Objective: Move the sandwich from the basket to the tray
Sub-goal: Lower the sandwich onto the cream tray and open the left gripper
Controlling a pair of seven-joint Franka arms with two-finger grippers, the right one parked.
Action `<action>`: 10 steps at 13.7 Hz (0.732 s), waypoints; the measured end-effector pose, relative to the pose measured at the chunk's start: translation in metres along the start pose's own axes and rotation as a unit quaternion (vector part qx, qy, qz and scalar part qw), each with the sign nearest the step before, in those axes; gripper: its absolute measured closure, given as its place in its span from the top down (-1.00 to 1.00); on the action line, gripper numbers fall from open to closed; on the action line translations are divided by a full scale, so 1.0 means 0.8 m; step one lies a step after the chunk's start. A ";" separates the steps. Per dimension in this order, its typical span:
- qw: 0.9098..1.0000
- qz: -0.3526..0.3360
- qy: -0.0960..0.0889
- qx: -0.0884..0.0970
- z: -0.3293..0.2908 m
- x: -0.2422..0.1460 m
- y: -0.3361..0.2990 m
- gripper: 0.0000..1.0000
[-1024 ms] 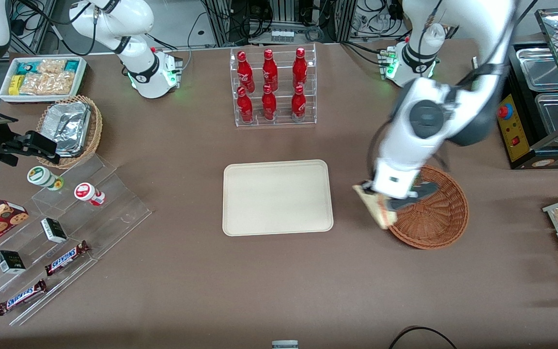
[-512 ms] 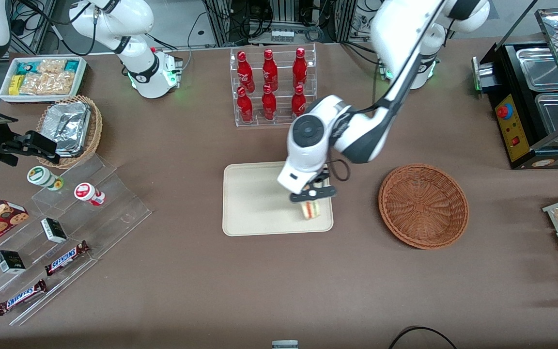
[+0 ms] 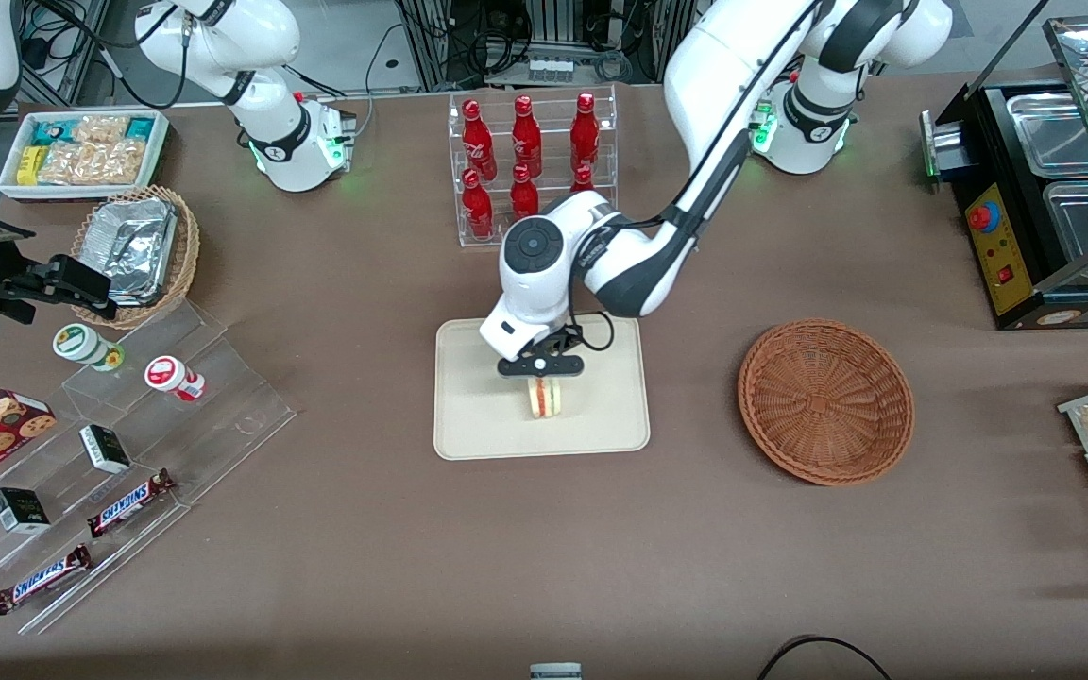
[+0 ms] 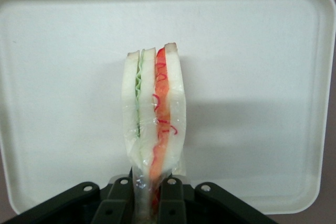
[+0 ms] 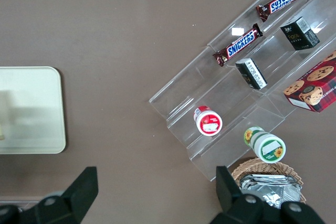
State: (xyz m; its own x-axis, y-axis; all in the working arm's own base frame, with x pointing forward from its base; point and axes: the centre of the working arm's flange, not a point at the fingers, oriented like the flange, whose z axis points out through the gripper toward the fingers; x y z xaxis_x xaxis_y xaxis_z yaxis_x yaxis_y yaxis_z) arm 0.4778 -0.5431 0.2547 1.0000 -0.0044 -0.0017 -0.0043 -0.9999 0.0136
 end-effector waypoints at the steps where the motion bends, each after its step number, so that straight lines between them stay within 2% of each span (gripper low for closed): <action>1: 1.000 0.009 0.001 0.007 0.011 -0.007 0.005 -0.68; 3: 1.000 0.020 0.005 0.014 0.023 -0.011 0.007 -0.68; 8: 1.000 0.024 0.008 0.016 0.023 -0.006 0.005 -0.69; 9: 1.000 0.024 0.008 0.016 0.024 -0.006 0.005 -0.67; 10: 1.000 0.023 0.008 0.016 0.024 -0.006 0.004 -0.56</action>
State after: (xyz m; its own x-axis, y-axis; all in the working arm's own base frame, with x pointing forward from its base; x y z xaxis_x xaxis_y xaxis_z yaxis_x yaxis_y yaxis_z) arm 0.4732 -0.5467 0.2357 0.9986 -0.0513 0.0144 -0.0510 -0.9985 -0.0191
